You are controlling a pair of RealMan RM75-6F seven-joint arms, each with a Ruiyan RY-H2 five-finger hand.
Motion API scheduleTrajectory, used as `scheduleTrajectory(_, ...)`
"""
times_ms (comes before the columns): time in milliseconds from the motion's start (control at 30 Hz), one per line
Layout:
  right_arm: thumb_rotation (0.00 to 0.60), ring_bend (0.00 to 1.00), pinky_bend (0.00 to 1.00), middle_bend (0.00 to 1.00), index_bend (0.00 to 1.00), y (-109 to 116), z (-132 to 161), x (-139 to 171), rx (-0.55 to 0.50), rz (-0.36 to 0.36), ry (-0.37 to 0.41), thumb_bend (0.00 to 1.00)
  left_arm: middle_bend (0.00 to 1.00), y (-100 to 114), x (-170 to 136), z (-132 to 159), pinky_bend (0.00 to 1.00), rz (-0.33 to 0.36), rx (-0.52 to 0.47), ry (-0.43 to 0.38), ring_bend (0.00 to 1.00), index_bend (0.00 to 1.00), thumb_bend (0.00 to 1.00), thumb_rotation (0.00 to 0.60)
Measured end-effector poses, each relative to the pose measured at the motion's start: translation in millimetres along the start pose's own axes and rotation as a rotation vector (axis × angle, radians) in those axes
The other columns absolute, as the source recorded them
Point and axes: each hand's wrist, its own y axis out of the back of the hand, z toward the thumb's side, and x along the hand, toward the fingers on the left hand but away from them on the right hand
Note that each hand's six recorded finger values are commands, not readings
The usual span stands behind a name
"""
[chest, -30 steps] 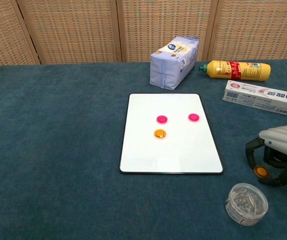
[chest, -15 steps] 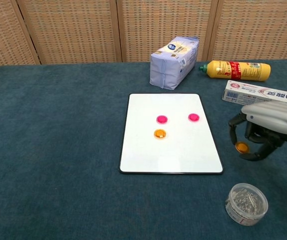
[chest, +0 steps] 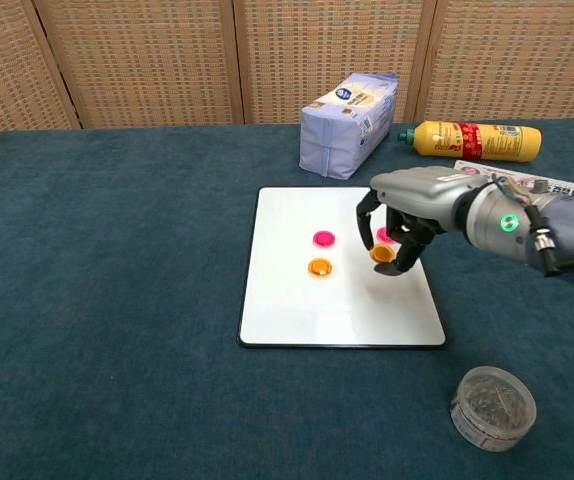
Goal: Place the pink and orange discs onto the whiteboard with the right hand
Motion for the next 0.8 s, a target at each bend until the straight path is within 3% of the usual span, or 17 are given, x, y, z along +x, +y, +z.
scheduleTrajectory(700, 0.6, 0.93, 1.0, 0.93, 0.51, -12, 2, -25, 0.037, 0.044, -0.095, 0.36, 0.0, 0, 0, 0, 0.0, -0.006, -0.003, 0.0, 0.0, 0.0, 0.0, 0.6)
scheduleTrajectory(800, 0.6, 0.93, 1.0, 0.93, 0.41, -14, 1, -26, 0.041, 0.05, -0.102, 0.36, 0.0, 0, 0, 0, 0.0, -0.007, -0.003, 0.0, 0.0, 0.0, 0.0, 0.6)
